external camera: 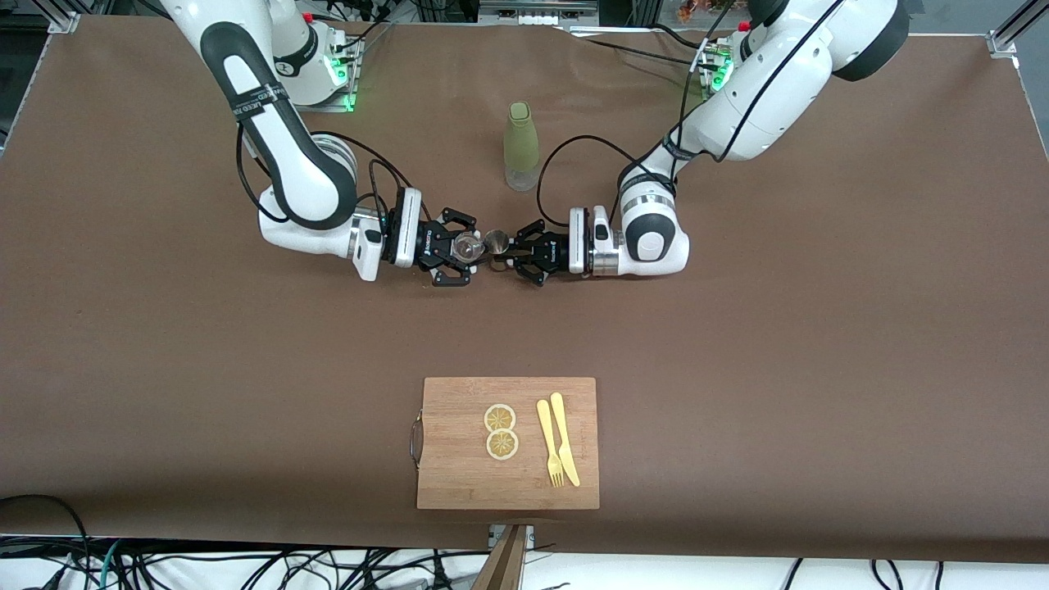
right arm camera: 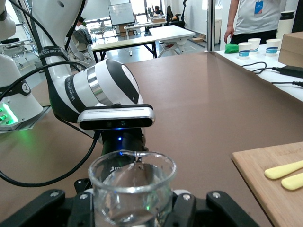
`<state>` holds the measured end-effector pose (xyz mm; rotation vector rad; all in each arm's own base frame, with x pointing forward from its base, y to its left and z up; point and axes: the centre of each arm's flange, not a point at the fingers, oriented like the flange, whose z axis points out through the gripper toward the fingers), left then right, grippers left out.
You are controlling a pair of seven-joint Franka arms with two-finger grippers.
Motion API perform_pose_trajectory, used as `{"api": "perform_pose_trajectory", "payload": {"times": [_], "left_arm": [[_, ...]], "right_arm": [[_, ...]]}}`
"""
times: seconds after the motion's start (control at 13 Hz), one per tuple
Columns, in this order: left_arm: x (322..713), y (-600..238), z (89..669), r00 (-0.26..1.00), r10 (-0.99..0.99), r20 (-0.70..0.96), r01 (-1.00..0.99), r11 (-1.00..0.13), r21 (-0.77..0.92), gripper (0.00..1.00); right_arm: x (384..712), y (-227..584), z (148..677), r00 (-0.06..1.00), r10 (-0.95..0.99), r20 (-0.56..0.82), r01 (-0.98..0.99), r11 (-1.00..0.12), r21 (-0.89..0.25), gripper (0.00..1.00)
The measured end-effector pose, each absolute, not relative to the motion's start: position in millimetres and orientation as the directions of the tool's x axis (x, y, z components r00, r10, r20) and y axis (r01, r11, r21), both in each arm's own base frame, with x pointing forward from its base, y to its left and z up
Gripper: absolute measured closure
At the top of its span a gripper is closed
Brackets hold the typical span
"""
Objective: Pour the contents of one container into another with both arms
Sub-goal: 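Bring the beaker above the jigger, moving both grippers toward each other, then tilt the beaker with the right gripper, pouring liquid into the jigger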
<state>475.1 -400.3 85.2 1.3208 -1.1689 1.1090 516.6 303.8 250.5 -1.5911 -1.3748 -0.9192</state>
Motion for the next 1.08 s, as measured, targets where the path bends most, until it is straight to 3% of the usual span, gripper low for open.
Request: {"api": "perform_pose_trajectory", "payload": {"times": [0.62, 1.08], "left_arm": [[482, -414, 75, 0.107, -0.048, 0.993, -0.994, -0.031, 0.106, 0.79], [477, -424, 74, 0.126, -0.055, 0.991, -0.991, -0.057, 0.123, 0.79]], "right_arm": [[481, 281, 241, 0.124, 0.449, 0.885, 0.992, -0.063, -0.107, 0.78], [476, 280, 239, 0.118, 0.488, 0.865, 0.992, -0.085, -0.088, 0.78]]}}
